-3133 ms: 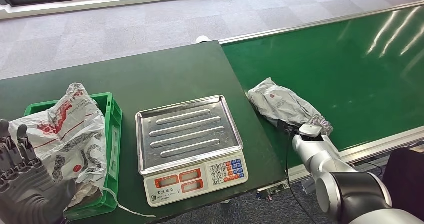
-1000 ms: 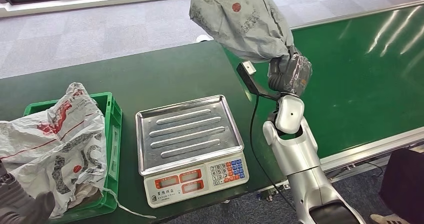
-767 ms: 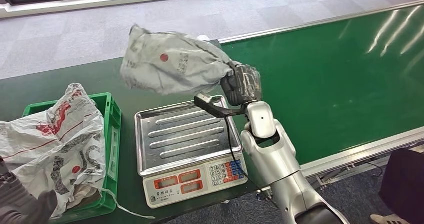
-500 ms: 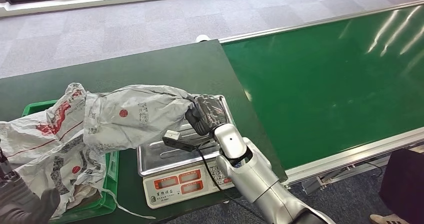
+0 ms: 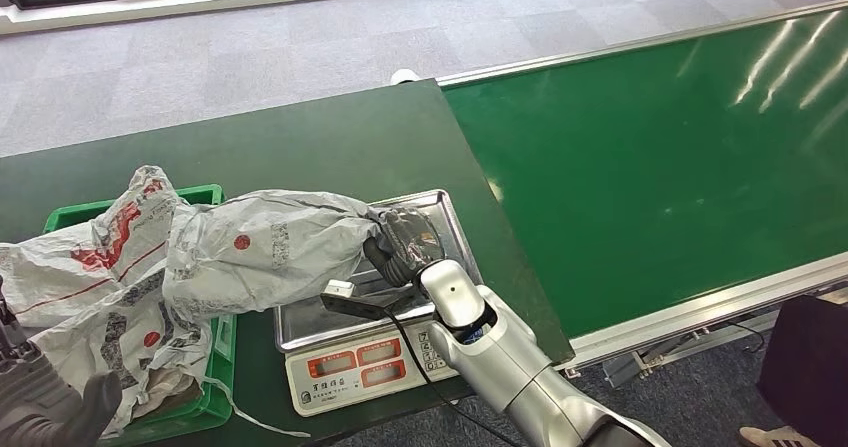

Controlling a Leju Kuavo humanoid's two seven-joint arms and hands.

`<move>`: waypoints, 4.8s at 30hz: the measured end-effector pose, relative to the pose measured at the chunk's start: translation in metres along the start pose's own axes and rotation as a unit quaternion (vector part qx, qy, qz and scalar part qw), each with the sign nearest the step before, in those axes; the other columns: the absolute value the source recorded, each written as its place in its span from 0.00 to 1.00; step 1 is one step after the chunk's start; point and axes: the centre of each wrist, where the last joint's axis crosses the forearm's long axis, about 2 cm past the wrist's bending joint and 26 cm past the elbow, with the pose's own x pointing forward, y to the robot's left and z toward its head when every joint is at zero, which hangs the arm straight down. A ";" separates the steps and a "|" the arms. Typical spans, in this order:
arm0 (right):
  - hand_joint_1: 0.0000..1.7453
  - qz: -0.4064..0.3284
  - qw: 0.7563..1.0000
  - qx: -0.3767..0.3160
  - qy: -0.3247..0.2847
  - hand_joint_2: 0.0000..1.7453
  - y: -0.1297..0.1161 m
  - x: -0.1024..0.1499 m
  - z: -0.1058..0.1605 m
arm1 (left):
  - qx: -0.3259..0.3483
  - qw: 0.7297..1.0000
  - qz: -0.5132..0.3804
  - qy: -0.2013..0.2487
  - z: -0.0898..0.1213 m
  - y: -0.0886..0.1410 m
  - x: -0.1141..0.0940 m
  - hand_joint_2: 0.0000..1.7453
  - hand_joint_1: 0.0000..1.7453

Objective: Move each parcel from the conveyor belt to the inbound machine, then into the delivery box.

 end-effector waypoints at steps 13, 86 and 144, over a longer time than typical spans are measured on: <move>0.67 -0.001 1.000 0.024 -0.016 1.00 0.005 0.004 -0.002 | 0.016 1.000 -0.009 0.005 0.004 0.000 0.001 1.00 0.00; 0.00 -0.166 0.746 -0.629 -0.146 1.00 -0.115 -0.020 0.066 | -0.213 0.864 -0.431 0.150 0.001 -0.021 -0.111 1.00 0.00; 0.00 -0.214 0.732 -0.639 -0.099 1.00 -0.108 -0.023 0.074 | -0.590 0.625 -0.478 0.179 -0.015 -0.050 -0.191 1.00 1.00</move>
